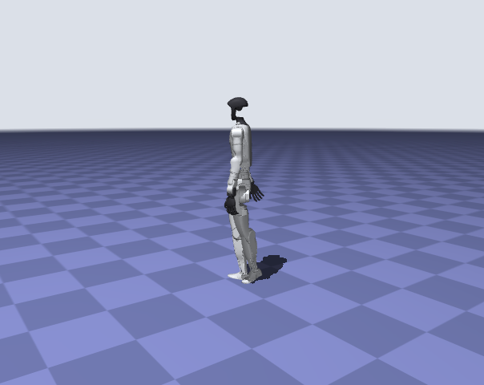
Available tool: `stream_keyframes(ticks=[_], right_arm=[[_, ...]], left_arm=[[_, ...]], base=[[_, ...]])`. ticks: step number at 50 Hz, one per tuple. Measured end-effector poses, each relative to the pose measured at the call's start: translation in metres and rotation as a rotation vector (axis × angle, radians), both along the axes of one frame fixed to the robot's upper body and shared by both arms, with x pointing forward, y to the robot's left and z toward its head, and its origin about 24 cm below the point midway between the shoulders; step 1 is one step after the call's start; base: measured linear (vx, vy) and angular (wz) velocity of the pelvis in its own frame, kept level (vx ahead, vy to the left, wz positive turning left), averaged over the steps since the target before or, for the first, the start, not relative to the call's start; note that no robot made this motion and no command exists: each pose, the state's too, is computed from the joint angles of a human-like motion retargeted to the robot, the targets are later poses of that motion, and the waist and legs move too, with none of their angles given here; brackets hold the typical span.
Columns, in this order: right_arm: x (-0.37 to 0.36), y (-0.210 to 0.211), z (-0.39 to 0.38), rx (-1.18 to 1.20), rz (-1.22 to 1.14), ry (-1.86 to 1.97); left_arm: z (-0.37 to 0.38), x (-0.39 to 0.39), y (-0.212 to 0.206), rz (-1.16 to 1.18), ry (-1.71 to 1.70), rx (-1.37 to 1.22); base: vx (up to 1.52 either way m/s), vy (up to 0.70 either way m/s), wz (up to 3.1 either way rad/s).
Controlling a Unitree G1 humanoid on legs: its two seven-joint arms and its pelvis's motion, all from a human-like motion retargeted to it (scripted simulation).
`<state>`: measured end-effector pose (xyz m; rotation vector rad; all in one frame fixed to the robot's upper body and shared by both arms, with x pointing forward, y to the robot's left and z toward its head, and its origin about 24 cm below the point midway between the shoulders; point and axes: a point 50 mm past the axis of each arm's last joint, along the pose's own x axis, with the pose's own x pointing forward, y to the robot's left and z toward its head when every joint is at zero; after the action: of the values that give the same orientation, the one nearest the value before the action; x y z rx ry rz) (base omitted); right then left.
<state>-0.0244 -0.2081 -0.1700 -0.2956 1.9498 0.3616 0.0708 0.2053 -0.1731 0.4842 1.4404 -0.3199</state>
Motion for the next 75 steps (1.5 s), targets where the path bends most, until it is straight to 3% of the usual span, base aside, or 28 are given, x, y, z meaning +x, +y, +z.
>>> stream_keyframes(ticks=[12,24,33,47,55,67,75], right_arm=[[0.068,0.014,-0.006,0.027,0.117,-0.249],[0.115,0.018,-0.001,0.059,0.214,-0.422],[0.066,0.008,-0.006,0.011,0.164,-0.272],[-0.021,-0.007,0.002,-0.018,-0.001,0.030],[-0.038,-0.001,0.005,0.033,-0.020,0.100],[0.045,0.006,-0.003,0.027,-0.013,-0.132],[0.122,0.016,0.002,0.024,0.128,-0.417]], left_arm=[[-0.002,-0.041,0.016,0.090,0.140,0.038],[-0.005,-0.071,-0.004,0.086,0.272,-0.059],[-0.005,-0.050,-0.005,0.026,0.227,-0.032],[0.016,0.064,0.000,-0.046,-0.172,0.016],[0.015,0.056,0.002,-0.037,-0.192,-0.004],[-0.003,-0.025,-0.001,0.010,0.110,-0.022],[-0.007,-0.075,-0.013,0.216,0.239,-0.074]], base=[[0.24,-0.25,-1.34],[0.00,0.22,-0.39],[0.27,0.07,-0.53],[0.24,0.04,-0.25],[0.42,-0.10,-0.15],[0.44,-0.22,-0.07],[0.07,0.45,0.30]])
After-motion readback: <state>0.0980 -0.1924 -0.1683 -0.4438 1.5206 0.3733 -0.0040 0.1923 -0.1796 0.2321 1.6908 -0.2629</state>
